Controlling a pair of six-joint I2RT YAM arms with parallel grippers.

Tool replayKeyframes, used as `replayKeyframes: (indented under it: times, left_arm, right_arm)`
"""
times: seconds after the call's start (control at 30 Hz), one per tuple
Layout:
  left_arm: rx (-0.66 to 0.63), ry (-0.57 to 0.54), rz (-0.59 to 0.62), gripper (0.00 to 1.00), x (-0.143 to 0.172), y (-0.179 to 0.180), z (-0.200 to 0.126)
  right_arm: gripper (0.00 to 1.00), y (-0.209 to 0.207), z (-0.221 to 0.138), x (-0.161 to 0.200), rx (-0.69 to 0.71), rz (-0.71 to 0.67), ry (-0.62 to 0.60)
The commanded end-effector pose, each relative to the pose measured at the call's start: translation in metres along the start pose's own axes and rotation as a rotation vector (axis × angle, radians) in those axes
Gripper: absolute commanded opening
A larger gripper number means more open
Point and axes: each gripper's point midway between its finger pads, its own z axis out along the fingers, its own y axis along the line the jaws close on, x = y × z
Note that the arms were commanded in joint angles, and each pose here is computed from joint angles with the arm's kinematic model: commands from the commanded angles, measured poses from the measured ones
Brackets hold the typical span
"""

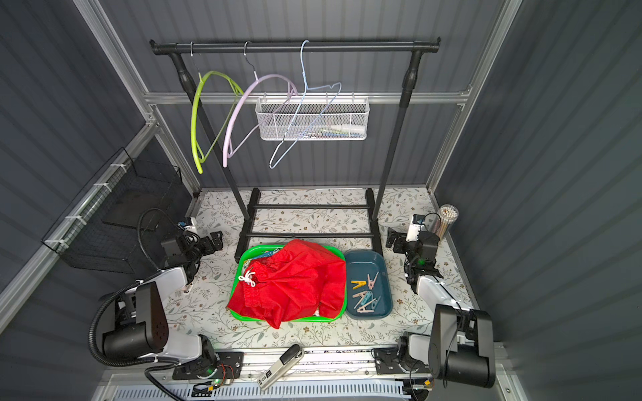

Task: Remove the clothespins securing shorts to the hanger
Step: Reset both arms

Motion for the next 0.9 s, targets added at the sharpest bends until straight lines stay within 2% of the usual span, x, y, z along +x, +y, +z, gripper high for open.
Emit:
replayKeyframes:
  times: [0.0,0.33,0.53,0.87]
  left_arm:
    - [0.017,-0.051,-0.015,1.00,-0.004,0.001,0.001]
    - [0.050,-0.086,0.002,1.00,0.003,-0.007,0.004]
    - [0.062,-0.072,0.015,1.00,0.004,-0.010,0.006]
    - [0.095,-0.129,0.059,1.00,-0.002,-0.028,0.005]
  right_arm:
    - [0.99,0.006,0.000,-0.013,-0.046,-0.006,-0.057]
    - [0.99,0.006,-0.003,0.000,-0.055,-0.003,-0.061]
    - [0.99,0.004,-0.012,0.007,-0.039,-0.010,-0.125]
    - [0.99,0.006,-0.007,0.018,-0.061,-0.023,-0.118]
